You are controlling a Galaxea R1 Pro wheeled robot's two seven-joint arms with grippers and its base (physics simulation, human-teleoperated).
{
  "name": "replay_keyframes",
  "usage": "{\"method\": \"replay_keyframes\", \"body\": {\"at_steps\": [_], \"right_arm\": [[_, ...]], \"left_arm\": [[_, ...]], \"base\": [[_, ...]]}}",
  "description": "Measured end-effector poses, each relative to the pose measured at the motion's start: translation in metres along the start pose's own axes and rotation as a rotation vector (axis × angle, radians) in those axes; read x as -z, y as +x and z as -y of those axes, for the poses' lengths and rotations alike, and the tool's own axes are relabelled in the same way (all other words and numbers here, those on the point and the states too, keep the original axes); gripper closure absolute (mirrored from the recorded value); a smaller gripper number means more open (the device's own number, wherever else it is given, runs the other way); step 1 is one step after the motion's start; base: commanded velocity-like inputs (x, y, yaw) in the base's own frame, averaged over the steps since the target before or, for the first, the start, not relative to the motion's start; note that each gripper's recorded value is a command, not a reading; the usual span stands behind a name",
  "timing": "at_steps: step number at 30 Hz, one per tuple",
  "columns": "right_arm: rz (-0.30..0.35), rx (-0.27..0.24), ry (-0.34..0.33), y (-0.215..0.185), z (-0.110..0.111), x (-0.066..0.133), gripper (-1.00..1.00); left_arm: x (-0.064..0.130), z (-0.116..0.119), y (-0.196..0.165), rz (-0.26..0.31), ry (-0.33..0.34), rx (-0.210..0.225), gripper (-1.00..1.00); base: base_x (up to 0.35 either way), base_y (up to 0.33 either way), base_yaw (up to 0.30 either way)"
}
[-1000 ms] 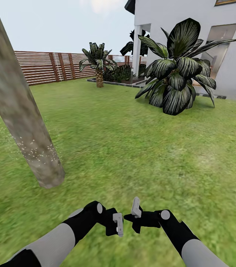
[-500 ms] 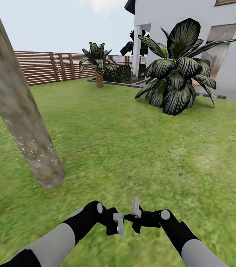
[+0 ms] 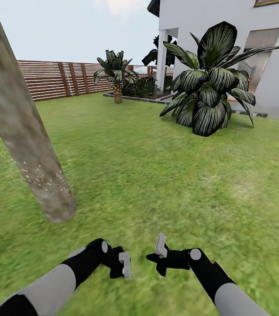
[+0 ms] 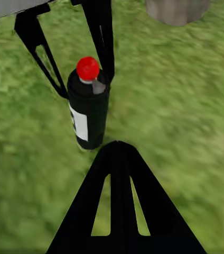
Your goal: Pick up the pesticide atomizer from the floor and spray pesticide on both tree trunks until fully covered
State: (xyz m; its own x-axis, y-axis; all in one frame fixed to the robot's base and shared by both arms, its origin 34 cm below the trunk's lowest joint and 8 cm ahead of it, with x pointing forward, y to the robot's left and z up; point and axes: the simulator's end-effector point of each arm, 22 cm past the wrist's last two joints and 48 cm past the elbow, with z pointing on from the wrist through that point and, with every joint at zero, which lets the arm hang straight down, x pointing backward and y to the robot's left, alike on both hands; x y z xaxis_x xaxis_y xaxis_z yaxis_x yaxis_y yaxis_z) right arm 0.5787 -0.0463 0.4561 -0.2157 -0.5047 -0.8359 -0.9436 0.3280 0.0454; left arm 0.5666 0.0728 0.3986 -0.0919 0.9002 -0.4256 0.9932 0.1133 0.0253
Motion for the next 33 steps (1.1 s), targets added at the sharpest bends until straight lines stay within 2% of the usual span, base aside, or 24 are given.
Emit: {"method": "replay_keyframes", "body": {"at_steps": [3, 4, 7, 10, 11, 12, 13, 14, 16, 17, 19, 20, 21, 22, 23, 24, 26, 29, 33], "right_arm": [[-0.001, 0.000, 0.001, 0.001, 0.000, 0.000, 1.00], [-0.001, 0.000, 0.000, 0.001, 0.000, 0.000, -1.00], [-0.007, -0.003, 0.003, 0.004, 0.002, 0.003, -1.00], [-0.011, -0.006, 0.014, 0.007, 0.004, 0.004, -1.00], [-0.020, -0.013, 0.041, 0.013, 0.009, 0.006, -1.00], [-0.053, -0.039, 0.098, 0.035, 0.020, 0.013, -1.00], [-0.098, -0.079, 0.170, 0.063, 0.030, 0.022, -1.00], [-0.152, -0.129, 0.252, 0.096, 0.036, 0.030, -1.00], [-0.278, -0.220, 0.450, 0.166, 0.041, 0.055, -1.00], [-0.311, -0.233, 0.601, 0.192, 0.049, 0.075, -1.00], [-0.310, -0.237, 0.810, 0.205, 0.065, 0.104, -1.00], [-0.311, -0.266, 0.900, 0.212, 0.068, 0.119, -1.00], [-0.309, -0.357, 1.014, 0.227, 0.069, 0.140, -1.00], [-0.305, -0.440, 1.086, 0.239, 0.066, 0.154, -1.00], [-0.298, -0.519, 1.144, 0.250, 0.060, 0.165, -1.00], [-0.283, -0.569, 1.181, 0.257, 0.054, 0.172, -1.00], [-0.260, -0.600, 1.211, 0.261, 0.049, 0.177, -1.00], [-0.252, -0.608, 1.220, 0.261, 0.048, 0.178, -1.00], [-0.254, -0.616, 1.234, 0.263, 0.048, 0.181, -1.00]], "left_arm": [[0.015, -0.012, 0.061, -0.077, -0.022, 0.030, 1.00], [0.020, -0.014, 0.077, -0.096, -0.027, 0.039, 1.00], [0.039, -0.022, 0.132, -0.163, -0.047, 0.067, 1.00], [0.044, -0.013, 0.169, -0.209, -0.051, 0.104, 1.00], [0.044, -0.016, 0.180, -0.223, -0.082, 0.122, 1.00], [0.045, -0.024, 0.189, -0.220, -0.141, 0.170, 1.00], [0.046, -0.033, 0.197, -0.204, -0.207, 0.246, 1.00], [0.048, -0.040, 0.208, -0.183, -0.268, 0.349, 1.00], [0.047, -0.037, 0.233, -0.119, -0.374, 0.599, 1.00], [0.045, -0.029, 0.245, -0.051, -0.464, 0.728, 1.00], [0.048, -0.018, 0.269, 0.003, -0.631, 0.869, 1.00], [0.051, -0.009, 0.283, 0.011, -0.717, 0.946, 1.00], [0.055, 0.010, 0.302, 0.015, -0.816, 1.050, 1.00], [0.057, 0.027, 0.314, 0.018, -0.867, 1.110, 1.00], [0.061, 0.035, 0.321, 0.035, -0.911, 1.148, 1.00], [0.063, 0.047, 0.328, 0.050, -0.945, 1.189, 1.00], [0.064, 0.065, 0.336, 0.055, -0.969, 1.238, 1.00], [0.062, 0.083, 0.346, 0.028, -0.963, 1.259, 1.00], [0.062, 0.091, 0.352, 0.009, -0.960, 1.267, 1.00]], "base": [[0.000, 0.000, 0.000], [0.000, 0.000, 0.000], [0.000, 0.000, 0.000], [0.000, 0.000, 0.000], [0.000, 0.000, 0.000], [0.000, 0.000, 0.000], [0.000, 0.000, 0.000], [0.000, 0.000, 0.000], [0.000, 0.000, 0.000], [0.000, 0.000, 0.000], [0.000, 0.000, 0.000], [0.000, 0.000, 0.000], [0.000, 0.000, 0.000], [0.000, 0.000, 0.000], [0.000, 0.000, 0.000], [0.000, 0.000, 0.000], [0.000, 0.000, 0.000], [0.000, 0.000, 0.000], [-0.043, 0.000, 0.000]]}}
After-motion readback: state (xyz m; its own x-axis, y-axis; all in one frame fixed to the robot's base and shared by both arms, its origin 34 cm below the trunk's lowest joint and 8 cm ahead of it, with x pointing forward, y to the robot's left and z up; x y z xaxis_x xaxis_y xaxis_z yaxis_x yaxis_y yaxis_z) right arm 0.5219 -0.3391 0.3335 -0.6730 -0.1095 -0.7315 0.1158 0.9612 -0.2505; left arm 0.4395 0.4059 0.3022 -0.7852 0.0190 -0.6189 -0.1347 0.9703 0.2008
